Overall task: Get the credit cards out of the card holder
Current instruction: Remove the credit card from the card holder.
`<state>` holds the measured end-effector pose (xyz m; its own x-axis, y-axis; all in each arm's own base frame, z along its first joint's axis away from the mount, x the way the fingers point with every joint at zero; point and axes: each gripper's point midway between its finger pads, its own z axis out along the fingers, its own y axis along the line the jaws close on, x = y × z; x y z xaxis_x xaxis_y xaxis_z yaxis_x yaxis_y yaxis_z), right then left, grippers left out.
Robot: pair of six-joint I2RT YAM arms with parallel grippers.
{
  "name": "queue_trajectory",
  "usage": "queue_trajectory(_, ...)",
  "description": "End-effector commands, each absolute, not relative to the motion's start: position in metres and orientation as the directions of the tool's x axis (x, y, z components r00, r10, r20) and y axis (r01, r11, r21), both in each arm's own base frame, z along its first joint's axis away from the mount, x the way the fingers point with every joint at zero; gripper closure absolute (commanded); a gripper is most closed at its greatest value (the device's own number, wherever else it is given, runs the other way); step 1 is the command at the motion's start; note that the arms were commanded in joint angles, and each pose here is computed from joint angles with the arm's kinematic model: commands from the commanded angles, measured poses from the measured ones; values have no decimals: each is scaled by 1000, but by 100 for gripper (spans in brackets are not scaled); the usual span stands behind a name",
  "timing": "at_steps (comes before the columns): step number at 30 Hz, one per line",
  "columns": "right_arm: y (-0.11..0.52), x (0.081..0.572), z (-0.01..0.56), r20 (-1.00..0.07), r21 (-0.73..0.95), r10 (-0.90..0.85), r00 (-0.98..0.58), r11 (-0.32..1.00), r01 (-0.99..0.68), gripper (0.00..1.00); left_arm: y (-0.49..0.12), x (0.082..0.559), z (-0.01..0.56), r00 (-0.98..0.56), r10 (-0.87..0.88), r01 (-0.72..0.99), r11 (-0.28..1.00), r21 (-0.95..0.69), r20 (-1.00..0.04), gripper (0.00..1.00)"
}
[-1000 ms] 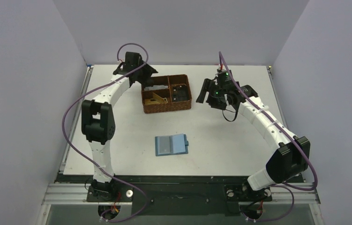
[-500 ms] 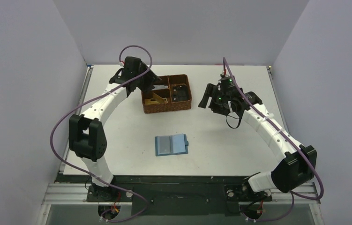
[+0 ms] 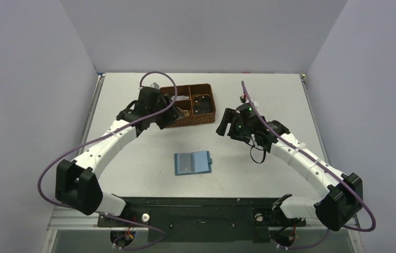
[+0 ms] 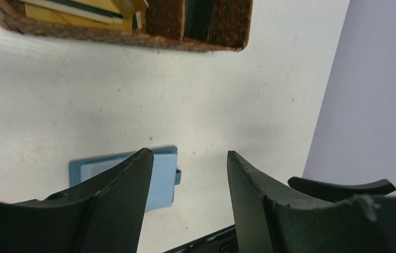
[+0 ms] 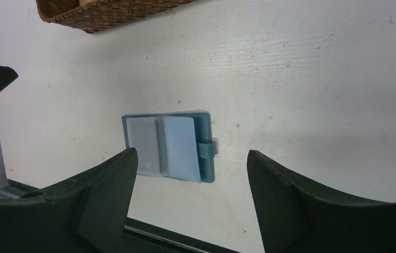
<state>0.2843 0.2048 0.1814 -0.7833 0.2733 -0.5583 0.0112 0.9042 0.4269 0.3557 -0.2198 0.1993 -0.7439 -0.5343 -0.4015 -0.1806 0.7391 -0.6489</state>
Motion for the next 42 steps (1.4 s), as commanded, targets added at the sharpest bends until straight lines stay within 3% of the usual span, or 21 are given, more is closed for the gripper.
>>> queue_trajectory(1,214,287,195,-626,471,325,-708,882,-12,28,-217,323,208,-751,-473,-81,759,-646,-462,48)
queue_trajectory(9,248,265,177,-650,489,304,-696,869,-78,28,-204,261,152,-803,-413,-56,770,-635,-430,48)
queue_trajectory(17,305,248,149,-639,482,240,-731,866,-137,31,-185,237,117,-810,-409,-98,801,-590,-421,48)
queue_trajectory(28,359,244,117,-646,324,65,-761,926,-196,34,-143,236,100,-806,-424,-188,845,-500,-413,48)
queue_trajectory(42,366,243,69,-619,146,-58,-784,971,-188,37,-127,240,101,-787,-460,-210,826,-523,-411,48)
